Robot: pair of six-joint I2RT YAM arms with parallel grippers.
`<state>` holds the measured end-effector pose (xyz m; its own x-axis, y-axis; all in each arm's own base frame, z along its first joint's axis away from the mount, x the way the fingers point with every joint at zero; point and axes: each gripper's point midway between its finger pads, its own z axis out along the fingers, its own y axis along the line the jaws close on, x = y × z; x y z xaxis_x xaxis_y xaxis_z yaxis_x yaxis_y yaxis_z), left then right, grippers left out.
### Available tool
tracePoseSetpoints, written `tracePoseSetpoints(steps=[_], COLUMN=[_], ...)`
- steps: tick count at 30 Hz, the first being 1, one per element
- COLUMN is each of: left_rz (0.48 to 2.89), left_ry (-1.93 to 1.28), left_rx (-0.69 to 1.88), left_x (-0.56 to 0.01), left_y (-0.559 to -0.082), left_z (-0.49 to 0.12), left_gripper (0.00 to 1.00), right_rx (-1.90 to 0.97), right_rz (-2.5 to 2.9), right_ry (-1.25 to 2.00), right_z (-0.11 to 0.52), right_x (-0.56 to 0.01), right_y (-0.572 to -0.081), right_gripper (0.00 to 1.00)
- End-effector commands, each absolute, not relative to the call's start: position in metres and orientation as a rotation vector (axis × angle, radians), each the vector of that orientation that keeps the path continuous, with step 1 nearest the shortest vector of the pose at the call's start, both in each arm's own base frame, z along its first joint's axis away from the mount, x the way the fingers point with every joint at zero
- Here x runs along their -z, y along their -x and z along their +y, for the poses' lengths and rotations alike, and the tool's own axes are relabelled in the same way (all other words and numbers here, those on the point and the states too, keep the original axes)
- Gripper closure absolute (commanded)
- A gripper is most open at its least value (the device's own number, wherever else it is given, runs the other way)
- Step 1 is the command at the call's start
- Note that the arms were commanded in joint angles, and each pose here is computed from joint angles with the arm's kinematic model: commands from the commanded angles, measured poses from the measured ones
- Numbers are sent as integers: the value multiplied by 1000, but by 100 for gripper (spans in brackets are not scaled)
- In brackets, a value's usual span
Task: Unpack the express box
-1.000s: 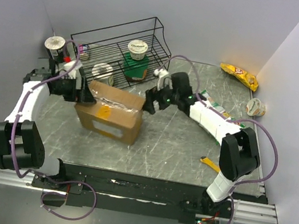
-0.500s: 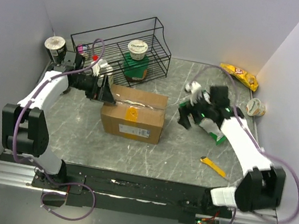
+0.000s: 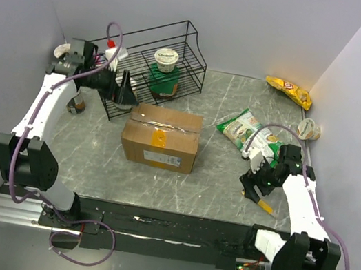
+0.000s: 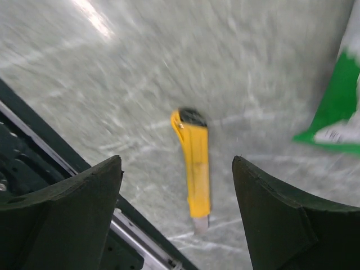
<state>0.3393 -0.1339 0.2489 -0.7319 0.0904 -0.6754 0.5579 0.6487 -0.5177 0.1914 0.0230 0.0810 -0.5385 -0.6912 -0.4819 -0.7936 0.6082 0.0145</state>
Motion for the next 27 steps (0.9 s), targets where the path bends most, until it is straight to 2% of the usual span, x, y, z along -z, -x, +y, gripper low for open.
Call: tracePoseSetpoints(steps=[1,10,18,23,24,25,27], left_rz=[2166,2128,2120,2112,2109,2107,2103], left_ry=[-559,-558,-546,-546,-548,-552,-560], left_rx=[931,886,882,888,889,894,901], left_x=[-276,-291,-293,-295,-296,-296,-296], left_y=[-354,-365,-366,-369,-370,-371,-372], left_z=[-134,-132,-132,-133,-133,-134,-137], left_gripper=[4,4,4,4,4,4,4], right_rx=[-269,-166,-136,-127,-146,-161,-237], right_rz=[2411,2393,2325,2309,2318,2315,2335], right_ry=[1229,1342,1532,1624,1634,1635,1604], right_z=[6,-11,-13,-11,-9,-6,4], right_x=[-63,-29,-14,4,7,8,-1], right_y=[-190,-213,-211,-200,-198,-198,-198], right_gripper=[15,18,36,39,45,55,64])
